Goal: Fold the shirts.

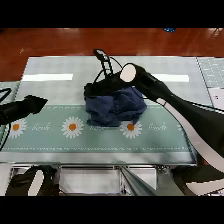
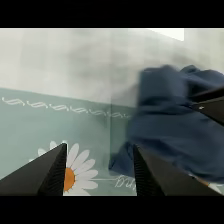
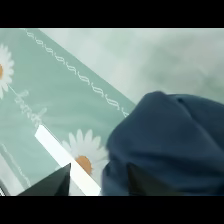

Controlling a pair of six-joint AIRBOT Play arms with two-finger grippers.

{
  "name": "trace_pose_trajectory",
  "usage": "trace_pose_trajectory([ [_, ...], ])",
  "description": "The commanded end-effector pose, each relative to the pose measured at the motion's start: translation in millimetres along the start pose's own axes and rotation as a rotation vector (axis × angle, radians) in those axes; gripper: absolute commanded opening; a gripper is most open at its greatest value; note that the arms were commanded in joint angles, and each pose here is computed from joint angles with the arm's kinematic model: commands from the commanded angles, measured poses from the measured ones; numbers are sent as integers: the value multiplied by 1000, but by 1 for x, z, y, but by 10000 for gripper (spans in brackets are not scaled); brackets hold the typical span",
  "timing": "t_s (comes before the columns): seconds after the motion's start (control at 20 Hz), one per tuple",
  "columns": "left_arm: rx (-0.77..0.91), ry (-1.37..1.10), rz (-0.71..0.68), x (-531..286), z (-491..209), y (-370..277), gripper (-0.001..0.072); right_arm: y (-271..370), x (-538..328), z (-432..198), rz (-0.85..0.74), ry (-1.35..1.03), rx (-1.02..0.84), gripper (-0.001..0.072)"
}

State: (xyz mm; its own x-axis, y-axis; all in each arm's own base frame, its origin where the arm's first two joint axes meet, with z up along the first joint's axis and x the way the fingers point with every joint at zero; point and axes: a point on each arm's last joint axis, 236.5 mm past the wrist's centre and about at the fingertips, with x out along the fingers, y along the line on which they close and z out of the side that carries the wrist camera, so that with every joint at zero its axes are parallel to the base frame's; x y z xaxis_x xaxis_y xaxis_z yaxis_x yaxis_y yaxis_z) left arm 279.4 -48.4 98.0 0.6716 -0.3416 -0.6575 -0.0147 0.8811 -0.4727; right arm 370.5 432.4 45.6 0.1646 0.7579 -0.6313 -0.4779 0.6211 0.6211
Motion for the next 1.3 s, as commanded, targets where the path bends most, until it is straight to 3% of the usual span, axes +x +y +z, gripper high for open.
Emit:
trace_pose_trajectory([
  [0.0,-30,51,9,12,-20,11,508,-14,-1,25,39,-54,104,415],
  [0.15,-7,70,56,13,-26,23,508,-49,-119,84,25,-142,105,414],
  [0.25,-4,115,60,12,-36,24,508,-102,-218,95,-110,-222,131,407],
  [0.4,-118,247,-5,21,-72,13,508,-211,-335,30,-524,-219,296,406],
  [0.5,-212,351,-149,38,-112,-14,508,-256,-361,-38,-647,-208,441,406],
  [0.7,-248,445,-334,76,-170,-53,508,-276,-324,-136,-592,-256,643,406],
  [0.9,-187,440,-317,115,-183,-67,508,-260,-282,-174,-469,-231,696,406],
  [1.25,-126,507,-260,174,-186,-75,506,-251,-270,-186,-424,-187,718,405],
])
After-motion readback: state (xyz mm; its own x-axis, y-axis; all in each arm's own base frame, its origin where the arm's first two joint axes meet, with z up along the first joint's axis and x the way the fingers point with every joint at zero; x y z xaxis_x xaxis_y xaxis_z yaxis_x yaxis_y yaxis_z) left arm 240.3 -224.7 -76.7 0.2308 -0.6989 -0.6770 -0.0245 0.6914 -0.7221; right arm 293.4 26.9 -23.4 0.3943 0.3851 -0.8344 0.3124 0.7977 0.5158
